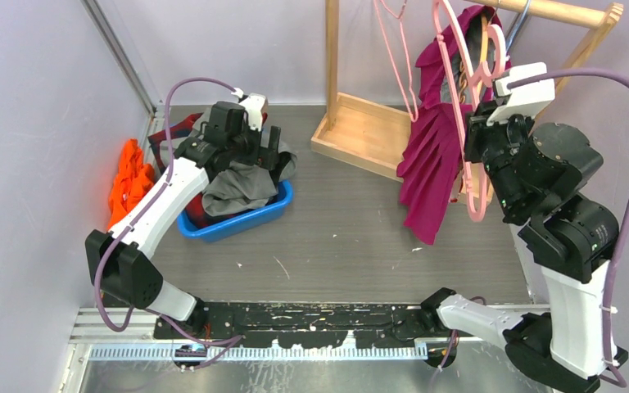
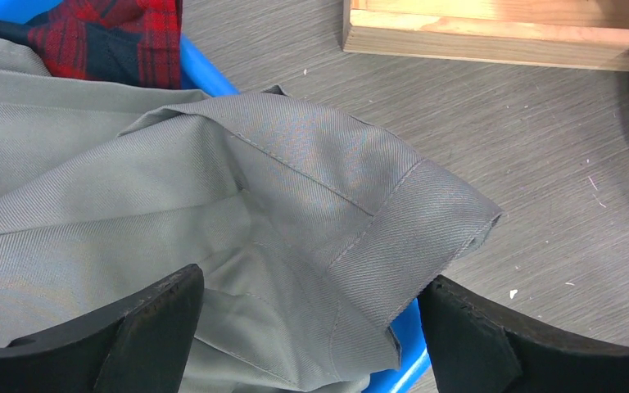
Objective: Remove the skirt from the hanger
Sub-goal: Place the hanger at the clothesline.
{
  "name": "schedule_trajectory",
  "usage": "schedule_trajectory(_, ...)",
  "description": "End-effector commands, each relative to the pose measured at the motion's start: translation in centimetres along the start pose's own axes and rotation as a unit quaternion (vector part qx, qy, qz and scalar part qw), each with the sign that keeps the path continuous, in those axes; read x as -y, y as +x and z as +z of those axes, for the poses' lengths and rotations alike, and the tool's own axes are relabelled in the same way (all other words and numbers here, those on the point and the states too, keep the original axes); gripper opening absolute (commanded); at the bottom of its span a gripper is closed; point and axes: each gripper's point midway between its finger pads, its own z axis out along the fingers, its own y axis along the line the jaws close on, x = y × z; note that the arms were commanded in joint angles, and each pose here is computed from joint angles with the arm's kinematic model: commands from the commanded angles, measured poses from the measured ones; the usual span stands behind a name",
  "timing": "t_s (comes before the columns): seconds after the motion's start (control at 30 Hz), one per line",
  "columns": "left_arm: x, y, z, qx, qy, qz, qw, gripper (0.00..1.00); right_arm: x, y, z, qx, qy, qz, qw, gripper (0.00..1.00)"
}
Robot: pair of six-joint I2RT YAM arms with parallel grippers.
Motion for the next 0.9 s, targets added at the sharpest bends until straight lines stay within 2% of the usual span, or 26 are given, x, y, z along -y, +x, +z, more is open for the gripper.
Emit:
schedule_trajectory(0.0,0.4,-1.5,-1.0,0.025,0.010,0.002,1.000,0.99,1.2,-0.6,1.3,0.007,0.052,-0.008,0.999,0.01)
schedule_trajectory(0.23,0.5,-2.2,-2.4,0.039,0.011,0.001,0.999,1.00,0.0,-0.7,6.2,0.002,0.096,-0.016,0.995,0.01)
schedule_trajectory(0.47,0.4,-1.9,-4.5,0.051,0.009,-0.001,0.999,1.00,-0.7,-3.1,12.5,0.055,0.175,-0.033,0.983,0.01)
schedule_trajectory(0.67,0.1,-0.5,-5.8,0.051,0.002,0.008,0.999,1.00,0.4,-4.4,16.8,0.090,0.240,-0.013,0.967,0.01)
schedule_trajectory(0.87,-1.0,0.5,-6.7,0.049,-0.025,0.027,0.998,1.00,1.2,-4.7,19.9,0.097,0.244,0.030,0.964,0.01)
